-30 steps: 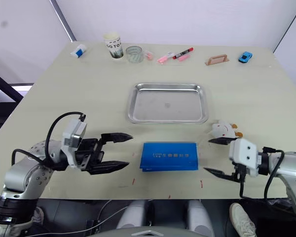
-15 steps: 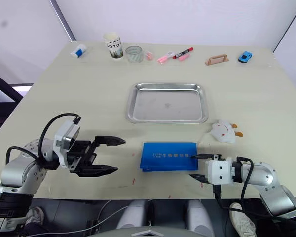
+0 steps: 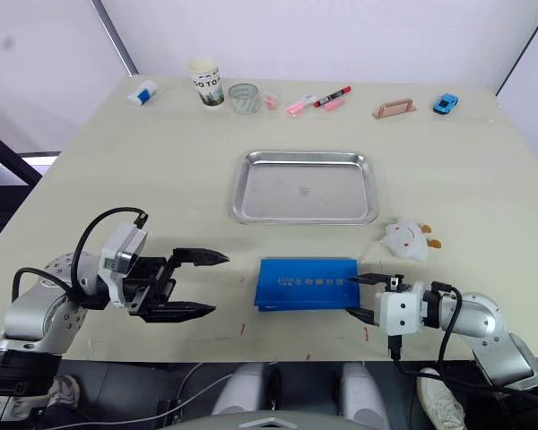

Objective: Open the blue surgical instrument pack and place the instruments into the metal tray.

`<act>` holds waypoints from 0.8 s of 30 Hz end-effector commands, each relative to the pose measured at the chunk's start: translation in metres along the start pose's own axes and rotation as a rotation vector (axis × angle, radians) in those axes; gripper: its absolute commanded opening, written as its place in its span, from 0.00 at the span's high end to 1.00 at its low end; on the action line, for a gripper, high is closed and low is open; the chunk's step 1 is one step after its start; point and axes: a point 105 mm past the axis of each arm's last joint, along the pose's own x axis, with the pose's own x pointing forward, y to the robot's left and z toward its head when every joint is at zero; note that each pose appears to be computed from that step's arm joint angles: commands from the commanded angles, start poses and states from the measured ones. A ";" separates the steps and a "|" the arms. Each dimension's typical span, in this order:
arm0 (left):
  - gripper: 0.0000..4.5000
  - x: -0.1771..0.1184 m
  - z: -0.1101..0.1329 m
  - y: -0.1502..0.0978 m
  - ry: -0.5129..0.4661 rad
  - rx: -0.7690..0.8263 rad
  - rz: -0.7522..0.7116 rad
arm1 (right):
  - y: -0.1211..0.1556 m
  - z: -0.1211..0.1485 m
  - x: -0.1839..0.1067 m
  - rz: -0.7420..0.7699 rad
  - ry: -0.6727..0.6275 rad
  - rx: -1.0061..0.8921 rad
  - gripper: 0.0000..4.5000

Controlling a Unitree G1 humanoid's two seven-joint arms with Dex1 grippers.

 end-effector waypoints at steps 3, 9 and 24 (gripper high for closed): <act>0.00 0.003 0.001 -0.005 0.000 0.023 -0.042 | -0.006 0.008 0.001 -0.019 -0.045 -0.028 0.40; 0.00 0.001 -0.001 -0.004 0.003 0.025 -0.033 | -0.003 0.000 0.005 -0.022 -0.032 -0.029 0.40; 0.00 -0.002 -0.006 -0.003 -0.028 0.021 0.009 | -0.015 0.011 0.001 -0.045 -0.068 -0.006 0.99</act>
